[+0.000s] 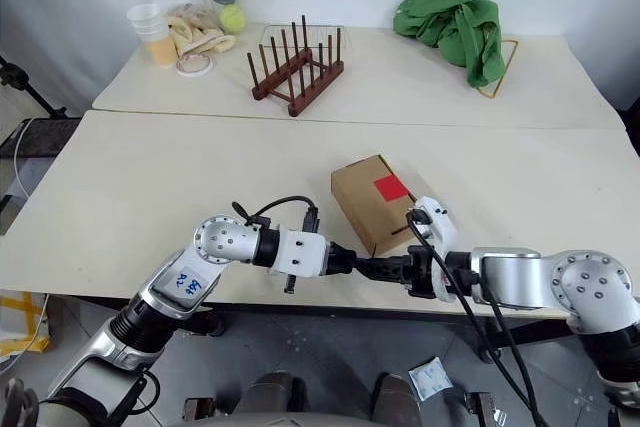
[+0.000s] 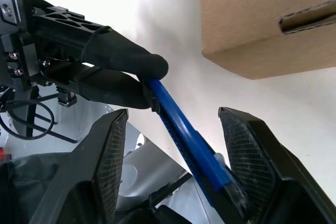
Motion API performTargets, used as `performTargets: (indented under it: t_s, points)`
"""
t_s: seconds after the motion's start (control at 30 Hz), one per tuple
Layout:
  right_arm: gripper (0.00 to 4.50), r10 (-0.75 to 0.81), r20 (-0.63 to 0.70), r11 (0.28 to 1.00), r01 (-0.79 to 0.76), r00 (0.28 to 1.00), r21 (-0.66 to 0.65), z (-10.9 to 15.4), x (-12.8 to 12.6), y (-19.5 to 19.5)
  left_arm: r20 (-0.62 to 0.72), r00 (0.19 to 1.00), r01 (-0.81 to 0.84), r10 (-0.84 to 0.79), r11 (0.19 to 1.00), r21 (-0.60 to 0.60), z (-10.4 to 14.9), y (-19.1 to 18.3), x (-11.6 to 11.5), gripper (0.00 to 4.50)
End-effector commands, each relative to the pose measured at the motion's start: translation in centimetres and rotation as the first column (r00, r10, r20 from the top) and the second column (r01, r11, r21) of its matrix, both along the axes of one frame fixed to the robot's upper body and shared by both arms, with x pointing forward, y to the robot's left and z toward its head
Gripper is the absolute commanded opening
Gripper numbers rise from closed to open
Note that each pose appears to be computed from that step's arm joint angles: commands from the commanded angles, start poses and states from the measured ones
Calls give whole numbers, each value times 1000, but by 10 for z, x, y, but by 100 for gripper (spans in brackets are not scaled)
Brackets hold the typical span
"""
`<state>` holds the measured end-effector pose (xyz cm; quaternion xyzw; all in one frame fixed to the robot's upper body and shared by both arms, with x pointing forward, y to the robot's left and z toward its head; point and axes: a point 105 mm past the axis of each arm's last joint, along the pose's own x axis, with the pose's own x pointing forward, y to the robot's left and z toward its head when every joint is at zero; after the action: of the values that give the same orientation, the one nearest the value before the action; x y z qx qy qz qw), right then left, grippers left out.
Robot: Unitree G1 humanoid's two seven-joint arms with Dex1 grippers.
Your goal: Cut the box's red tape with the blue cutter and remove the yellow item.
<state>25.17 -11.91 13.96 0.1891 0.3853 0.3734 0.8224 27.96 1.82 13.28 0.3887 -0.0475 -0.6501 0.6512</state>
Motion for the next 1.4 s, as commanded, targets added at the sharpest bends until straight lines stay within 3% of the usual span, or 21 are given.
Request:
performTargets:
  t_s: [0.03, 0.1, 0.33, 0.47, 0.67, 0.73, 0.9, 1.0, 1.17, 1.33, 1.4]
  points:
    - [268, 10, 22, 1000, -10, 1000, 2, 4, 1, 3, 41, 999, 19, -18, 1000, -20, 10, -2, -5, 45]
    - [226, 6, 26, 1000, -6, 1000, 2, 3, 2, 2, 39, 999, 19, -18, 1000, -21, 10, -2, -6, 45]
    - [12, 11, 27, 1000, -12, 1000, 7, 2, 3, 3, 42, 999, 16, -15, 1000, -21, 11, -2, -4, 45]
    - [13, 16, 30, 1000, -16, 999, 5, 2, 2, 2, 6, 999, 33, -33, 999, -26, 11, 0, -8, 45]
    - [13, 53, 50, 999, -53, 997, -5, 10, -6, -7, -73, 997, 16, -24, 994, -111, 23, 20, -12, 228]
    - [13, 80, 49, 997, -81, 996, 15, 19, -15, -12, -128, 990, 50, -64, 993, -108, 24, 35, -24, 282]
    - [13, 107, 109, 993, -111, 988, 35, 48, -38, -40, -297, 955, -45, 29, 998, -47, 16, 95, -32, 284]
    - [13, 75, 154, 996, -81, 985, 32, 64, -50, -60, -377, 920, -151, 109, 985, -84, 18, 116, -20, 284]
    - [13, -22, 250, 1000, 17, 968, 23, 83, -71, -99, -421, 892, -262, 163, 947, -188, 27, 118, 15, 166]
    - [13, -147, 471, 977, 203, 870, -70, 100, -51, -132, -424, 892, -290, 155, 916, -275, 45, 84, 58, 15]
    - [13, -117, 549, 971, 212, 828, -113, 107, -39, -128, -413, 901, -269, 134, 918, -290, 55, 63, 72, 0]
